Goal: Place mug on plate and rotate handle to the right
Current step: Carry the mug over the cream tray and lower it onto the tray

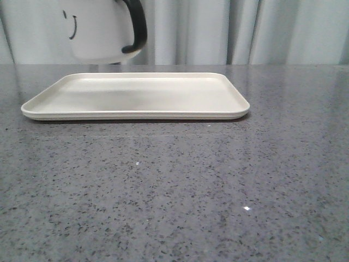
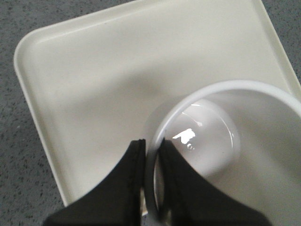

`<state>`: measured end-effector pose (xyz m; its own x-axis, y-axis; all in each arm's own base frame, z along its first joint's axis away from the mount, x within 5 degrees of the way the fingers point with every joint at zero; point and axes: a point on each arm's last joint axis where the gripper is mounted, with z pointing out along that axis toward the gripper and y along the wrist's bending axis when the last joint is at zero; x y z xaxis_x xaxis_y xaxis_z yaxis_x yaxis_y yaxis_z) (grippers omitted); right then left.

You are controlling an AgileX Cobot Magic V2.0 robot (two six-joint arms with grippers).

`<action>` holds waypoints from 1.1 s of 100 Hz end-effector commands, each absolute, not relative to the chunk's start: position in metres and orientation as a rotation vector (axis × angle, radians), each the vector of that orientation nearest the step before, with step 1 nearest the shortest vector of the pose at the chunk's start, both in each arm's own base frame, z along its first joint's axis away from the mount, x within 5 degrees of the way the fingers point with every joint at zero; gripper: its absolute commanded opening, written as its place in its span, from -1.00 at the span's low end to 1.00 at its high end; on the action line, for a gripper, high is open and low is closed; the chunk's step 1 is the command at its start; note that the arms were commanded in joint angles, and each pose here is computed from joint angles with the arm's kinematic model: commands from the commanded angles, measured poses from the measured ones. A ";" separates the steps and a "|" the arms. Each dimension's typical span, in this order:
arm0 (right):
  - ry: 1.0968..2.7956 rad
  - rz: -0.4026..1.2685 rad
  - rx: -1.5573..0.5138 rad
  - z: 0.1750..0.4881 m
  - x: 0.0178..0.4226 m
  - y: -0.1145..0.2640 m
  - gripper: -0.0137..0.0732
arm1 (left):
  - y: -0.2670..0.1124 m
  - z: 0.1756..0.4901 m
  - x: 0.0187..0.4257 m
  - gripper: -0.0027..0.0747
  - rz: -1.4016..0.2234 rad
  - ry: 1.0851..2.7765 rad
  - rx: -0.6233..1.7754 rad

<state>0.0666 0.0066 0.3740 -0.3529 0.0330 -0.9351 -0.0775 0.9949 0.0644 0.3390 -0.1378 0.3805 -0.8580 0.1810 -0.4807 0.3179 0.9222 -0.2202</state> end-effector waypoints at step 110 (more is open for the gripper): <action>1.831 0.112 -0.031 0.390 0.069 0.006 0.66 | -0.186 0.349 0.378 -0.98 -0.465 2.647 0.547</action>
